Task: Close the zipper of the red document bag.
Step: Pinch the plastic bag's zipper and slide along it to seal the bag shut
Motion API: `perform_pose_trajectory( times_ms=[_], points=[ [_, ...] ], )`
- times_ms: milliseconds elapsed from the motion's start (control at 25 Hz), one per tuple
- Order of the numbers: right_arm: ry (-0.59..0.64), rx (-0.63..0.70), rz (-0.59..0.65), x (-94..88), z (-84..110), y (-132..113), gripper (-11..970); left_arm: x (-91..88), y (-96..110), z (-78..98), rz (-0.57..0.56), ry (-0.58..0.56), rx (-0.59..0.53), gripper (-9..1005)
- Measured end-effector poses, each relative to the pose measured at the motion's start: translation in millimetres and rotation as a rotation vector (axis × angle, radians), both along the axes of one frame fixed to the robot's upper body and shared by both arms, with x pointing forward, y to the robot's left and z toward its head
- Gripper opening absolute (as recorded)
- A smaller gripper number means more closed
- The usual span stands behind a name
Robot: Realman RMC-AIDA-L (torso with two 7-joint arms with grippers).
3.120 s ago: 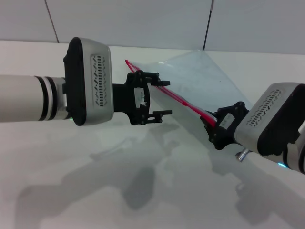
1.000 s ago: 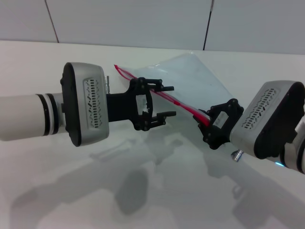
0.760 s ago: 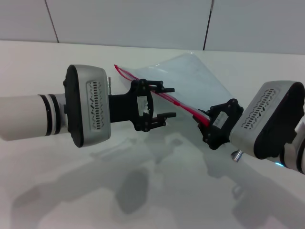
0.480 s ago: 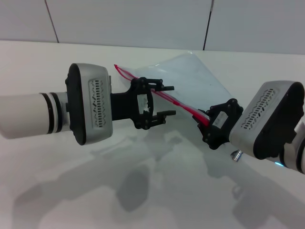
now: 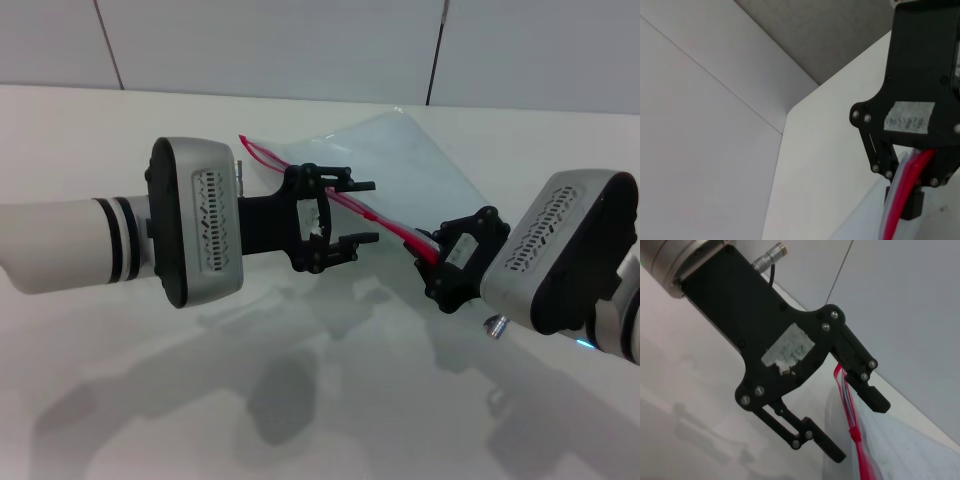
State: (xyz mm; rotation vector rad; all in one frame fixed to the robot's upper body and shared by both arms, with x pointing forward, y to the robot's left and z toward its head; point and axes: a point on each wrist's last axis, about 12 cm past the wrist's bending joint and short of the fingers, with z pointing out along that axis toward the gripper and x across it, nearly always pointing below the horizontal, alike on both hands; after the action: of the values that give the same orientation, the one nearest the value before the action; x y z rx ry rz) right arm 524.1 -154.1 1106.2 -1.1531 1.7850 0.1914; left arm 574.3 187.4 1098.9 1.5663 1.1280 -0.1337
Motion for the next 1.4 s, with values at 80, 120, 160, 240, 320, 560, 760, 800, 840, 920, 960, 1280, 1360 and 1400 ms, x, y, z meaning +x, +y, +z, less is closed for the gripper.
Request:
perform_pose_trajectory(
  times_ms=[80,120,160,240,320,560,760,800,840,920,960,1280,1360,1400],
  points=[
    [0.0,0.0,0.0,0.0,0.0,-0.1,51,0.0,-0.1,-0.1,0.001,0.001,-0.002,474],
    [0.0,0.0,0.0,0.0,0.0,-0.1,51,0.1,-0.1,-0.1,0.001,0.001,-0.002,471],
    [0.0,0.0,0.0,0.1,0.0,-0.1,51,0.1,-0.2,-0.1,0.001,0.001,-0.003,468],
    [0.0,0.0,0.0,0.1,0.0,-0.1,51,0.0,-0.2,-0.1,0.0,0.001,-0.002,462],
    [0.0,0.0,0.0,0.1,0.0,-0.1,51,-0.1,0.0,-0.4,0.002,0.002,-0.003,457],
    [-0.001,0.0,0.0,0.2,0.2,0.1,51,0.6,0.4,-0.4,0.011,0.008,-0.006,432],
    [-0.003,0.0,0.002,0.5,0.8,0.5,51,1.7,0.9,-0.2,0.021,0.007,-0.007,397],
    [-0.004,0.0,0.003,0.6,1.0,0.8,51,1.9,0.9,0.0,0.023,0.008,-0.009,389],
    [-0.004,0.0,0.005,0.8,1.2,1.3,51,2.2,0.7,0.4,0.026,0.008,-0.013,381],
    [-0.005,0.0,0.005,0.9,1.3,1.4,51,2.8,-0.3,0.1,0.03,0.013,-0.021,365],
    [-0.005,0.0,0.005,0.9,1.3,1.5,51,3.3,-0.8,-0.2,0.031,0.015,-0.021,350],
    [-0.006,0.0,0.005,1.4,1.6,1.5,51,3.1,-7.0,-1.7,0.007,0.024,-0.017,292],
    [-0.006,0.0,0.005,1.4,1.6,1.5,51,2.8,-7.6,-3.0,0.007,0.028,-0.017,292],
    [-0.006,0.0,0.005,1.4,1.6,1.5,51,2.8,-7.5,-3.3,0.007,0.03,-0.017,288]
  ],
)
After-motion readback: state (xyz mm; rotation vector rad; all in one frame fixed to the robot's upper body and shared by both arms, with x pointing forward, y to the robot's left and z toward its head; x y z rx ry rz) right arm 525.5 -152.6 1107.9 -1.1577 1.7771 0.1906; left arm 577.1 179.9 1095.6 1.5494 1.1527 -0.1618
